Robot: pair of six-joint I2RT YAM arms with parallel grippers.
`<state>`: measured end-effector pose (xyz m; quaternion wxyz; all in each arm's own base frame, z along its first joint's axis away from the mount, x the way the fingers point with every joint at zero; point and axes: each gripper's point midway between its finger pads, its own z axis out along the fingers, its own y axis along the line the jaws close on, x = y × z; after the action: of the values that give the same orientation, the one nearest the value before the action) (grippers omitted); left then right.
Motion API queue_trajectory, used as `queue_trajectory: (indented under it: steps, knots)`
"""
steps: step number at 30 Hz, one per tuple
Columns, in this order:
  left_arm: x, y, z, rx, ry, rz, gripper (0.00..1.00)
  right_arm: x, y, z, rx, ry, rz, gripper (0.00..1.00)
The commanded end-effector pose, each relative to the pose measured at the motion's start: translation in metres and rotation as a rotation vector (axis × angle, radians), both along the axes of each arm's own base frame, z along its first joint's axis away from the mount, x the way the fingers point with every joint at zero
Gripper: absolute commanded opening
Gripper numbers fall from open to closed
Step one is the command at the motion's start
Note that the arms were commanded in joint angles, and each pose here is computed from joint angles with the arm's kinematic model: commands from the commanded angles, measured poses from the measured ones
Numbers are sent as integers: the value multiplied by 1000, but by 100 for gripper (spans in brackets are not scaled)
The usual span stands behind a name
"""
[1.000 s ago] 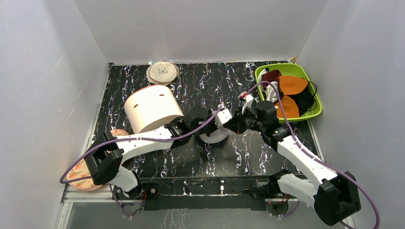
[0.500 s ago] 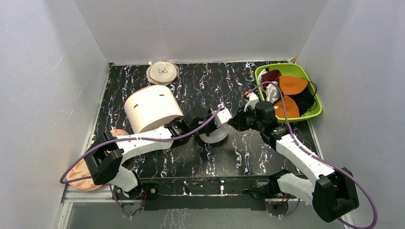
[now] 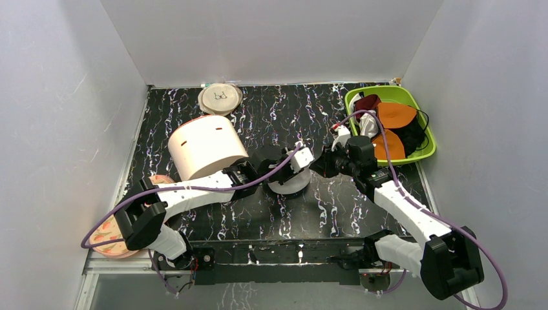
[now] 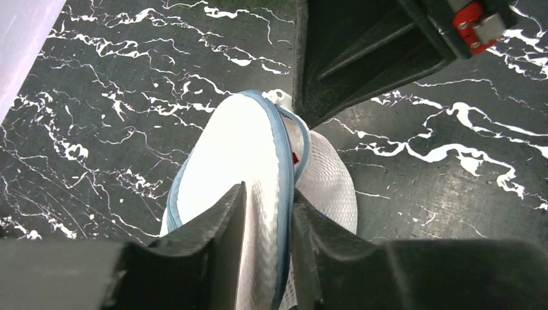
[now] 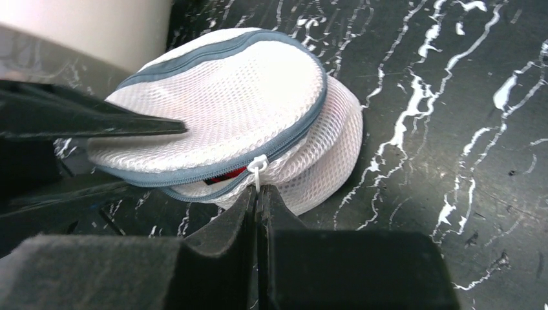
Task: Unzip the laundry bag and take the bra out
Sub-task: Unzip the laundry bag at the center of the board.
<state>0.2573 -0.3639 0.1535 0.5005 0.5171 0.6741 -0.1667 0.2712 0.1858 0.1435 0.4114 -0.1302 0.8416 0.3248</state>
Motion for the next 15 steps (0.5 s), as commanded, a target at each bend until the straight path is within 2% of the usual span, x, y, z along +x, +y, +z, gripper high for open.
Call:
queue_trajectory:
  steps: [1, 3, 6, 15]
  knots:
    - [7, -4, 18, -28, -38, 14, 35, -8, 17, 39, 84, -136, 133, 0]
    - [5, -6, 16, -29, -30, 5, 46, -12, 19, 43, 97, -150, 158, 0]
    - [0, -9, 16, -39, -12, -22, 56, -18, 24, 47, 109, -166, 197, 0]
    - [-14, -18, 9, -40, 34, -93, 65, -28, 34, 52, 121, -181, 255, 0]
